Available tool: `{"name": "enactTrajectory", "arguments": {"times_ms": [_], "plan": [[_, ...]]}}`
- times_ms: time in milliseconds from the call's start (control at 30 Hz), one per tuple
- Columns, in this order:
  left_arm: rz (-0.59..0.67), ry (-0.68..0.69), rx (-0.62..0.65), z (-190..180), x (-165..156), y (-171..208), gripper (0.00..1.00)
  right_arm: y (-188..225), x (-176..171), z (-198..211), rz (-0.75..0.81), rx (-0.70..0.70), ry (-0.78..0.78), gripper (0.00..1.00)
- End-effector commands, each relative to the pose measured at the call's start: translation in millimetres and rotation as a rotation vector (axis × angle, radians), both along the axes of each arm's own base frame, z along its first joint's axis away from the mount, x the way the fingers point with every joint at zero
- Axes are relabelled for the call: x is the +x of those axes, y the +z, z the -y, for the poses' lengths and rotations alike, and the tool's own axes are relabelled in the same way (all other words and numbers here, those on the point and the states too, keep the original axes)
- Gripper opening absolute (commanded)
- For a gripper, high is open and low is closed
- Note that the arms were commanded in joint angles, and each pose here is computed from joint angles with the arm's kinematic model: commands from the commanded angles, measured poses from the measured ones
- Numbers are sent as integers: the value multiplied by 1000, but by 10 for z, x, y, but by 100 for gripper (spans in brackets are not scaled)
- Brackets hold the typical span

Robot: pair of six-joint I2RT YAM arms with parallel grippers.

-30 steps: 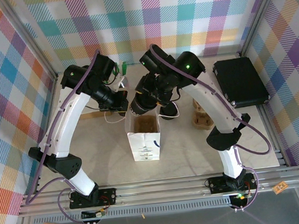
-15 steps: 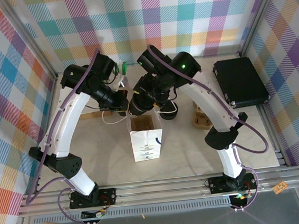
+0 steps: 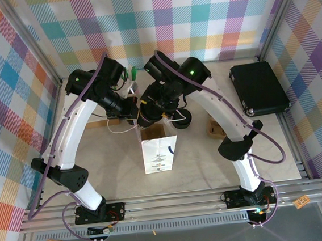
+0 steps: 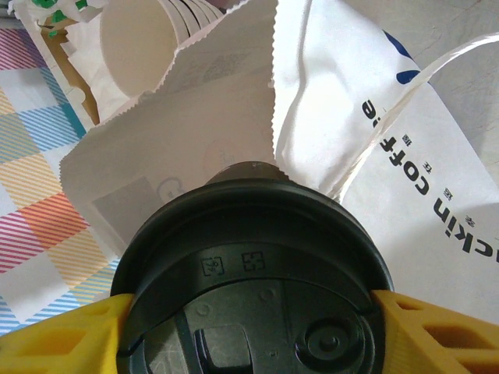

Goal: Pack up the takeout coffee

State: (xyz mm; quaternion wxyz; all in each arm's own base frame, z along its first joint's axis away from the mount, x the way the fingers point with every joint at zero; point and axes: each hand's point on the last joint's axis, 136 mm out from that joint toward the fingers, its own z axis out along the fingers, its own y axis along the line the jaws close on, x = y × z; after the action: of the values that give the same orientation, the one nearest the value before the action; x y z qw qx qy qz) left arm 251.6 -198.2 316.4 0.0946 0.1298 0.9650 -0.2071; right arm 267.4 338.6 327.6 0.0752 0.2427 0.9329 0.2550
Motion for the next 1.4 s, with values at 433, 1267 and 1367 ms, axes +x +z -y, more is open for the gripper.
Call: {"name": "enactTrajectory", "arguments": {"times_ms": [433,1267,1367], "plan": [[-122,-24,67,-175,-350,-32,0,-498,-71,153,-146,-187,13,31],[-117,-28,64,-166,-342,-18,0,-33,-354,108,-224,25,-109,29],[-121,-29,63,-160,-341,-24,0,-81,-363,76,-234,13,-101,29]]}}
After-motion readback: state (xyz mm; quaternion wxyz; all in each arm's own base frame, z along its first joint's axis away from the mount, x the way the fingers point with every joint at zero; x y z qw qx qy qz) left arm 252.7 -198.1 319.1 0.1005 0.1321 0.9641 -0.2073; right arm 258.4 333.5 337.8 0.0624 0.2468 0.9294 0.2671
